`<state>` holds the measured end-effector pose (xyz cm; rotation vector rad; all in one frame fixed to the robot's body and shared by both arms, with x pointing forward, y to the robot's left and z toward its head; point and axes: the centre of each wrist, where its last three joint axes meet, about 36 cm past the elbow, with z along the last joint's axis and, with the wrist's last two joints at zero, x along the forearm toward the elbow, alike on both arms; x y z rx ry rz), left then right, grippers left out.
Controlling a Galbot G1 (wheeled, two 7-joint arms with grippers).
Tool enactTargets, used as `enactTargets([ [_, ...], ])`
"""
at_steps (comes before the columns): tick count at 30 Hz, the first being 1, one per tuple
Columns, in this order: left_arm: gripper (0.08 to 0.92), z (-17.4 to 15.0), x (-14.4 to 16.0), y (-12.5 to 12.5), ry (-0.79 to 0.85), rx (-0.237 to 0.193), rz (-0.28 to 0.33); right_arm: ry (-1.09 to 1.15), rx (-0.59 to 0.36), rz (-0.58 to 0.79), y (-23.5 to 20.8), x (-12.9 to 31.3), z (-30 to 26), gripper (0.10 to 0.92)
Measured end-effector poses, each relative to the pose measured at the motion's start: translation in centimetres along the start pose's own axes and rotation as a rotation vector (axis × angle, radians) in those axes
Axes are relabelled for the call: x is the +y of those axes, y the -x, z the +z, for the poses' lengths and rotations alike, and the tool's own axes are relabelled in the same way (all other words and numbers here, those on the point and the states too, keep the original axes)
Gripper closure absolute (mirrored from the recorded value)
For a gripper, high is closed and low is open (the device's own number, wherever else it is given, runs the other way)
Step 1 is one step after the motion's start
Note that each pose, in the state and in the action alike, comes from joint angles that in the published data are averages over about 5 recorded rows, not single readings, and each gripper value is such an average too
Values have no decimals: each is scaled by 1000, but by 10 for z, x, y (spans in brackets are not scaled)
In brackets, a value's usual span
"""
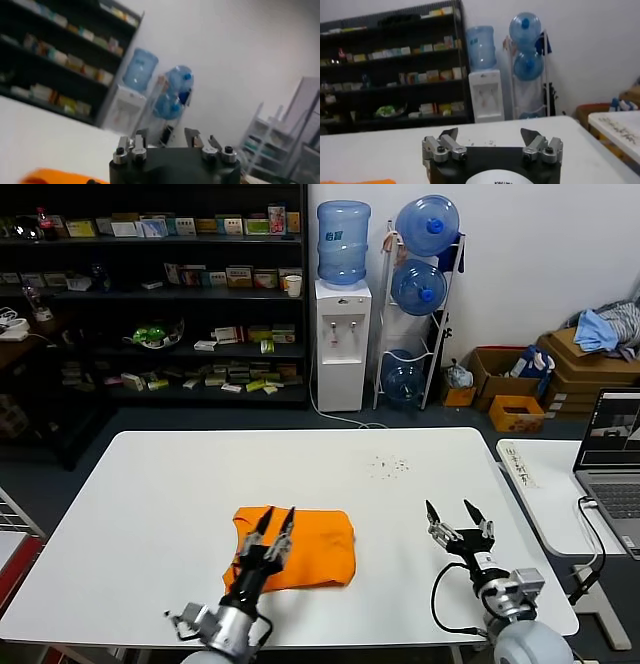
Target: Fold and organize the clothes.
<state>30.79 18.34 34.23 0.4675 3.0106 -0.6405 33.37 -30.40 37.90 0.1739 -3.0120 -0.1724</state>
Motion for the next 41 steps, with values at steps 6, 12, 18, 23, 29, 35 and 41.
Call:
enactTargets([
  [6,253,8,41,-53,88,-104,-57,-55,-108,-3,-28,-13,22,200],
  [12,179,17,55,-88,147,-135,-61,-106,-162,-4,-56,-13,45,200],
  [18,177,20,66,-103,196,-171,-51,-134,-201,-13,-73,-7,60,200],
  [23,177,21,74,-114,226,-185,-41,-145,-220,-16,-79,-2,69,200],
  [29,177,24,76,-123,237,-189,-31,-158,-225,-19,-83,0,76,200],
  [35,177,29,75,-126,236,-189,-24,-168,-231,-21,-85,1,79,200],
  [41,177,30,77,-128,240,-191,-23,-173,-239,-23,-85,2,81,200],
])
